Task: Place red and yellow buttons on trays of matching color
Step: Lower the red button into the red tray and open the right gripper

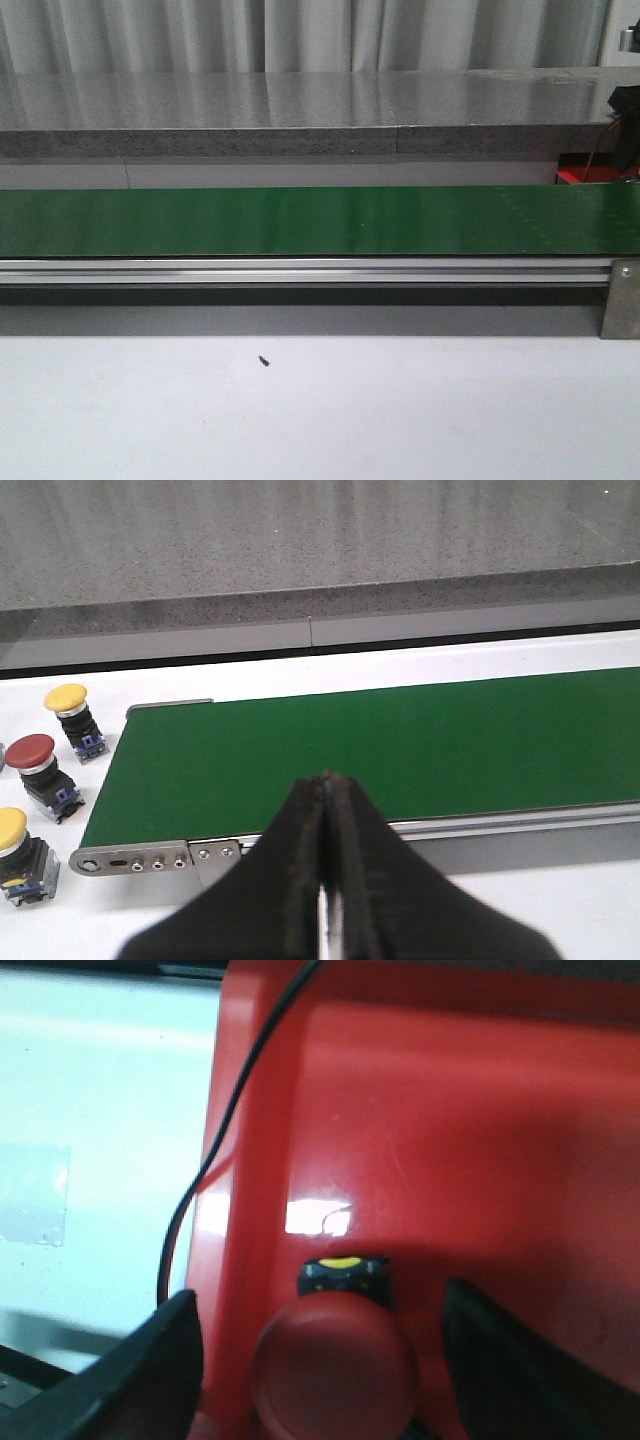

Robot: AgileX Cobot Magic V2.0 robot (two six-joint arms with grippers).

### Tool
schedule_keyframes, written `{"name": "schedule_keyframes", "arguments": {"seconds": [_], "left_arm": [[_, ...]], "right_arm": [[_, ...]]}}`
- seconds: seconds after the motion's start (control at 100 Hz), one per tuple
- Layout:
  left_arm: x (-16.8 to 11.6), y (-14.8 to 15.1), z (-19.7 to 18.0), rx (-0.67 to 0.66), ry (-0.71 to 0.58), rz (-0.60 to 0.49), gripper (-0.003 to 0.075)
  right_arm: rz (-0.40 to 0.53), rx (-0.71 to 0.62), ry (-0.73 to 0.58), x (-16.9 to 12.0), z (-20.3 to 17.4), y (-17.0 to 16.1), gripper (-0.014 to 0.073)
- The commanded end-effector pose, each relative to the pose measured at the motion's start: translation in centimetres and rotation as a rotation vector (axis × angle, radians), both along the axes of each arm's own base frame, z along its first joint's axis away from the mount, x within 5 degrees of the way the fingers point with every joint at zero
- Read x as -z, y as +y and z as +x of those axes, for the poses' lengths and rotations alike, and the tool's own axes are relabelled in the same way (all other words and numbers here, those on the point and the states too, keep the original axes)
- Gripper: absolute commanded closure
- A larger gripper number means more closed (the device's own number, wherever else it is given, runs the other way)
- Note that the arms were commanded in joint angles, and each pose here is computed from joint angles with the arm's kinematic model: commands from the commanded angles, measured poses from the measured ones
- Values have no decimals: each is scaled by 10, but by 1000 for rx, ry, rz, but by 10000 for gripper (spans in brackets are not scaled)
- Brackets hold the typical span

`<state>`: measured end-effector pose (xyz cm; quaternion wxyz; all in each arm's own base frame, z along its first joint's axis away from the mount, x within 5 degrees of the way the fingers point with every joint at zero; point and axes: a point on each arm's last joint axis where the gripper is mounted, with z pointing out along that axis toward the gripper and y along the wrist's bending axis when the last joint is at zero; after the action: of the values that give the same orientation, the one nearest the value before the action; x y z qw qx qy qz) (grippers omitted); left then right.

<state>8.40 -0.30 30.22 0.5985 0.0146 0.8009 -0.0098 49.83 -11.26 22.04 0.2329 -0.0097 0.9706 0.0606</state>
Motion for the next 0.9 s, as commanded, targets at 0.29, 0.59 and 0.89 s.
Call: {"name": "schedule_keyframes", "arguments": {"seconds": [0.29,0.59,0.89], "left_arm": [[-14,-1,1,4,-88,-14,740],[-14,-1,1,4,-88,-14,740],[-14,-1,1,4,-88,-14,740]], "right_arm": [[-67,13,-299,-129,-33,9,73],[-49,-67,-413,-196,-79,45,73],[-82,-99,-561,-215,-153,87,73]]}}
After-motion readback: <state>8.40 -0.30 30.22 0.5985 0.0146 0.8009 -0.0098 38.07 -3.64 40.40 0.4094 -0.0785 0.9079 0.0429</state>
